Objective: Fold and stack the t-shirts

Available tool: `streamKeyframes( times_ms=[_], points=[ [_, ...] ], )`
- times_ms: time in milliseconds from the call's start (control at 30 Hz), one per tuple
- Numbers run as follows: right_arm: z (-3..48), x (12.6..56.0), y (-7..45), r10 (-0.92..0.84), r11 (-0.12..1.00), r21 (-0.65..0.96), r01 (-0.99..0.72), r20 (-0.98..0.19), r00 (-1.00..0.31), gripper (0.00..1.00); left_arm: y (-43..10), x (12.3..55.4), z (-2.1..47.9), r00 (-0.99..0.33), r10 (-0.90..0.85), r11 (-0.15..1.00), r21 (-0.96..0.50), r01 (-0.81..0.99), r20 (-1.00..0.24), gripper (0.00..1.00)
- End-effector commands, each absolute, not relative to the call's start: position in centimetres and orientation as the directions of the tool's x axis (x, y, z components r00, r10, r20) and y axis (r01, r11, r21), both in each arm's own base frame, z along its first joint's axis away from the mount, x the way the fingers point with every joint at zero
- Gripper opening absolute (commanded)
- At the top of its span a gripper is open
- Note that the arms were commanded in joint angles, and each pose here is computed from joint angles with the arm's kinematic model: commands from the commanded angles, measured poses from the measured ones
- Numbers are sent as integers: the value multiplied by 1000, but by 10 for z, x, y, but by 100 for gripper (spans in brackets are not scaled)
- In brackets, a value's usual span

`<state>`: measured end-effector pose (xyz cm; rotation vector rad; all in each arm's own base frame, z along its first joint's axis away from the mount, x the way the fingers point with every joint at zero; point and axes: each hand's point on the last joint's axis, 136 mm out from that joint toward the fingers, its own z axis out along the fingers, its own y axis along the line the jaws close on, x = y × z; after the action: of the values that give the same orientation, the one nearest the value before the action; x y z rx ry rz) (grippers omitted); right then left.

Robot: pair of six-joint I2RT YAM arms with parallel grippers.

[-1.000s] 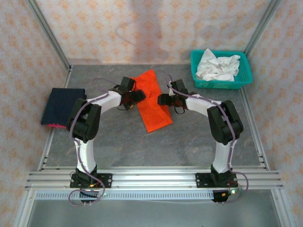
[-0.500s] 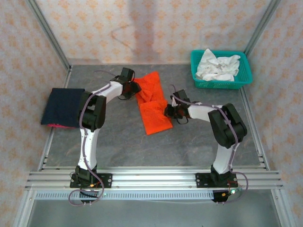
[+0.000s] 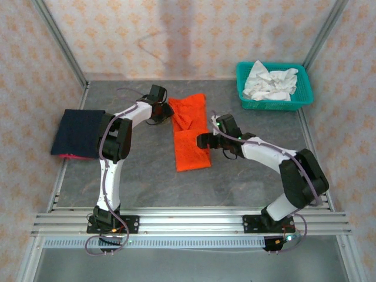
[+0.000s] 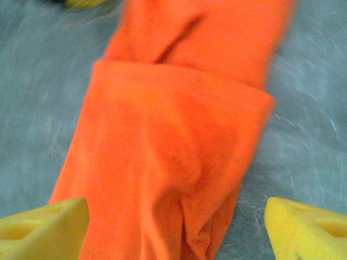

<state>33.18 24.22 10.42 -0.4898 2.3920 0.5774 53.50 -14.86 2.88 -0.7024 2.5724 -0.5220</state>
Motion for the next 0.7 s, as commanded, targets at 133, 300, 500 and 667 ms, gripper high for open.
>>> streamKeyframes(
  times_ms=[133,300,500,667],
  points=[
    [104,253,279,-774,247,-57,-967,-613,-162,84,-165,515,8,-843,-496,817,-438,-374,-206,38],
    [84,242,294,-868,103,-70,-992,-494,-55,81,-165,514,6,-847,-493,819,-434,-375,-200,38],
    [61,251,301,-918,76,-98,-992,-395,-32,70,-164,513,4,-848,-492,820,-430,-377,-195,38],
    [55,258,306,-925,72,-105,-992,-378,-27,65,-164,514,4,-848,-492,820,-430,-377,-195,38]
  ],
)
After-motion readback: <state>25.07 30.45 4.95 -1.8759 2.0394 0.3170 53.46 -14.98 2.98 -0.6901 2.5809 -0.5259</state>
